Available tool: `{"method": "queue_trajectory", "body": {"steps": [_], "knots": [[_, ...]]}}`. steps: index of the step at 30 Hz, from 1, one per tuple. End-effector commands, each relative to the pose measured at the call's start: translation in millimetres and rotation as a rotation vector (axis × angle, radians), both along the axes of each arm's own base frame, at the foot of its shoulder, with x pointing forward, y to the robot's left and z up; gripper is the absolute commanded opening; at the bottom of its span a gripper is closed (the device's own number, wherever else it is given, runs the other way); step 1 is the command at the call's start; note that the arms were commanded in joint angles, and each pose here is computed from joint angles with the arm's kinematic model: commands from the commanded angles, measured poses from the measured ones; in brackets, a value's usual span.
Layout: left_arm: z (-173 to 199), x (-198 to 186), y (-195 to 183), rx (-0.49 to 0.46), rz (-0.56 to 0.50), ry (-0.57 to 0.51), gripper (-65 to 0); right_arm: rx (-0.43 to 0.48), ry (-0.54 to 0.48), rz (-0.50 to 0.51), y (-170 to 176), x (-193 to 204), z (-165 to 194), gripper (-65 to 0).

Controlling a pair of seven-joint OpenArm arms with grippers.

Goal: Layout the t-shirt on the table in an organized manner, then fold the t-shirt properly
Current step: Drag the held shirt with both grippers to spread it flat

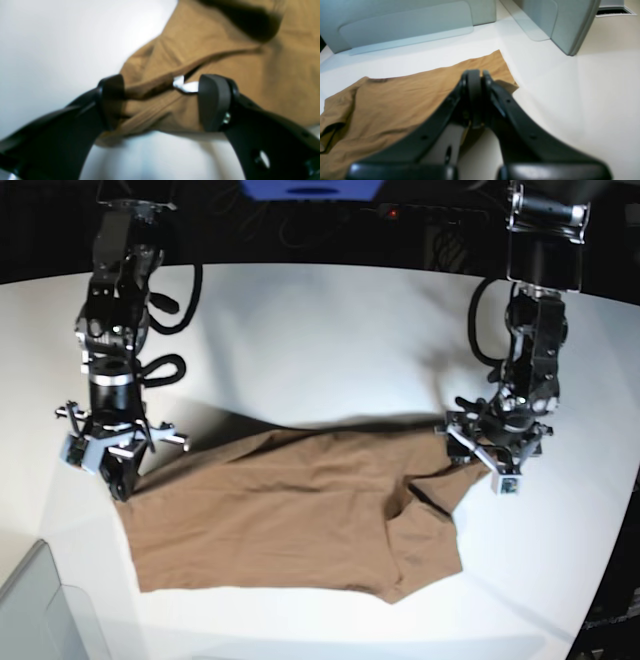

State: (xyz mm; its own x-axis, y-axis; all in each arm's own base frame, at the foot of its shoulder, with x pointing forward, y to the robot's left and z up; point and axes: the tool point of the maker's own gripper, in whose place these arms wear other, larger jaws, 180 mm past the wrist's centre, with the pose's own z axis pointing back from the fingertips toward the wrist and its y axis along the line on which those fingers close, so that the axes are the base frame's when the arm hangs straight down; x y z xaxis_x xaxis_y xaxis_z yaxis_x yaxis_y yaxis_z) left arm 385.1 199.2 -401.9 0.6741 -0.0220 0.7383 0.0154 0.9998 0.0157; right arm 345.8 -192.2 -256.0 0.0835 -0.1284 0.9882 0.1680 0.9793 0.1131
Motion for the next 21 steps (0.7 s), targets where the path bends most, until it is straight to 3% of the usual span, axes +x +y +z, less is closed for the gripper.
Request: {"method": "queue_trajectory", "body": {"steps": [1, 5, 7, 9, 11, 12, 15, 17, 21], "knots": [[20, 19, 5, 0.016, 0.0, -0.063, -20.0, -0.009, -0.049, 0.003, 0, 1, 14, -65.0], [3, 20, 14, 0.02, 0.025, -0.012, -20.6, -0.009, -0.045, 0.003, 0, 0, 12, -65.0], [1, 23, 17, 0.014, 0.036, -0.003, -26.3, -0.007, -0.031, 0.002, 0, 0, 7, -65.0], [7, 28, 16, 0.008, 0.036, -0.019, -40.5, -0.008, -0.013, 0.002, -2, 1, 0, -65.0], [17, 32, 14, 0.007, 0.03, -0.049, -61.6, -0.003, 0.009, 0.0, -3, 1, -9, -65.0], [24, 35, 13, 0.006, 0.032, -0.068, -65.0, -0.002, 0.017, -0.001, -3, 2, -12, -65.0], [58, 45, 21, -0.012, 0.064, -0.158, -61.3, 0.003, 0.039, -0.005, -5, 2, -21, -65.0], [86, 50, 24, -0.042, 0.092, -0.238, -65.0, 0.0, 0.05, -0.009, -7, 2, -26, -65.0], [142, 52, 56, -0.069, 0.192, -0.394, -64.7, -0.033, 0.042, -0.008, -15, 3, -21, -65.0]]}}
